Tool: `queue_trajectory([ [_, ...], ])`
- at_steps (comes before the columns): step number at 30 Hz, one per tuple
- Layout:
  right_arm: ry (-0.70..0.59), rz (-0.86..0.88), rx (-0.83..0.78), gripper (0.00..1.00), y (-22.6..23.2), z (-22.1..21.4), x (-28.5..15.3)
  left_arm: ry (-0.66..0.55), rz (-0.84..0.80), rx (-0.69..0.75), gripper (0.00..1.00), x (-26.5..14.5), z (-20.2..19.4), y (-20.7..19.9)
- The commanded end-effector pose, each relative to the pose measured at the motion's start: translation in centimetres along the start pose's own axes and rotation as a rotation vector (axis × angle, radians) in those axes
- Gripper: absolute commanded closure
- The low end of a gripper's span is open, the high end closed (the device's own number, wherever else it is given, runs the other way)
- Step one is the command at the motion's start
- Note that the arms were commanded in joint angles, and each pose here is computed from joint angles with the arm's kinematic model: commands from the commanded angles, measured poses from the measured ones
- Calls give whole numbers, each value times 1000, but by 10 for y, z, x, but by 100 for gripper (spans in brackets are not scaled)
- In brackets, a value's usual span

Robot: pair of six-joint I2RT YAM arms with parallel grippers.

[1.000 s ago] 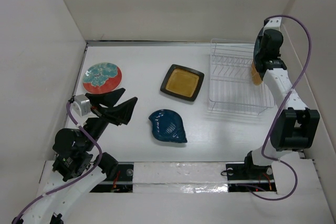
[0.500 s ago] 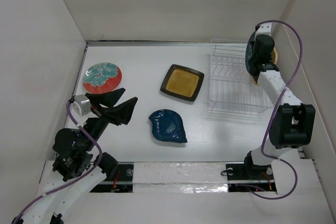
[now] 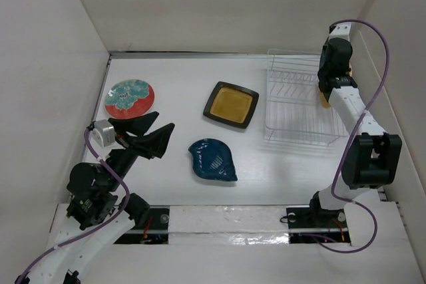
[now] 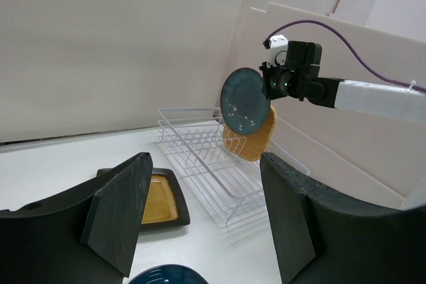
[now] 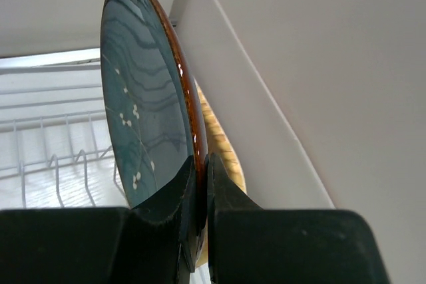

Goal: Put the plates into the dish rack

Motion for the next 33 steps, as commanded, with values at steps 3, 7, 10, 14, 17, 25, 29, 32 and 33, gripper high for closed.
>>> queue_trajectory([
  [3, -230, -181, 195, 100, -54, 60, -20, -59, -38, -3, 37, 1, 13, -7],
  [7, -186, -185, 165, 100, -48, 42, -8, -59, -36, -4, 37, 1, 13, -7],
  [10, -171, -172, 154, 100, -45, 34, -3, -57, -36, -4, 37, 1, 12, -6],
  [14, -161, -146, 160, 100, -38, 27, -1, -59, -36, -4, 37, 1, 13, -7],
  [17, -146, -129, 166, 100, -32, 20, 1, -59, -38, -4, 37, 1, 13, -7],
  [25, -96, -93, 165, 100, -11, -8, 5, -59, -40, -6, 37, 1, 13, -7],
  [29, -83, -90, 177, 100, -6, -15, 6, -59, -40, -6, 37, 1, 13, -7],
  [32, -70, -89, 194, 100, -3, -20, 7, -56, -39, -6, 39, 1, 12, -7],
  [33, -64, -86, 210, 100, -1, -22, 7, -57, -41, -6, 40, 1, 13, -7],
])
Point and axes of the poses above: each gripper's point midway between its finger pads, its own x axis out along the fingers, its own y axis along the line the jaws close on, z = x × y, the point moved 10 cm from there along -x, back along the fingers, and after that the axes turned 6 degrees about -x, right-handed, at the moved point
